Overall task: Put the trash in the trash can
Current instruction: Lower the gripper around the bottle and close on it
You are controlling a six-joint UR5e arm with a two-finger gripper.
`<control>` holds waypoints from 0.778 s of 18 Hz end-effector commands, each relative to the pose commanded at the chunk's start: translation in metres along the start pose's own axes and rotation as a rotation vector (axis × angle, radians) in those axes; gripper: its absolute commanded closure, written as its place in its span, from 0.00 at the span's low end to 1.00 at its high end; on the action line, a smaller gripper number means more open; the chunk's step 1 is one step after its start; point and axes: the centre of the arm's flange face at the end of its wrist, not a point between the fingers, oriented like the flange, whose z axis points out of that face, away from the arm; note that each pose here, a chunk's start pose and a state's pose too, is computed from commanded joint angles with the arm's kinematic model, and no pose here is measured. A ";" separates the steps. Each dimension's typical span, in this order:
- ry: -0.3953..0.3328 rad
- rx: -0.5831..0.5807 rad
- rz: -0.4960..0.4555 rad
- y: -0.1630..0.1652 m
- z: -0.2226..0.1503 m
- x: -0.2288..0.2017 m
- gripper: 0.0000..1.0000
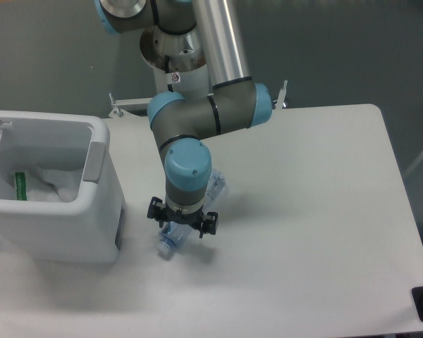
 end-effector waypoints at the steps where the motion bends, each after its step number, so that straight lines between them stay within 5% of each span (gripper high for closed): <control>1: 0.000 0.000 0.002 -0.003 0.002 -0.001 0.00; 7: 0.005 -0.008 0.002 -0.005 0.008 -0.001 0.00; 14: -0.006 -0.015 0.004 -0.006 0.010 -0.003 0.29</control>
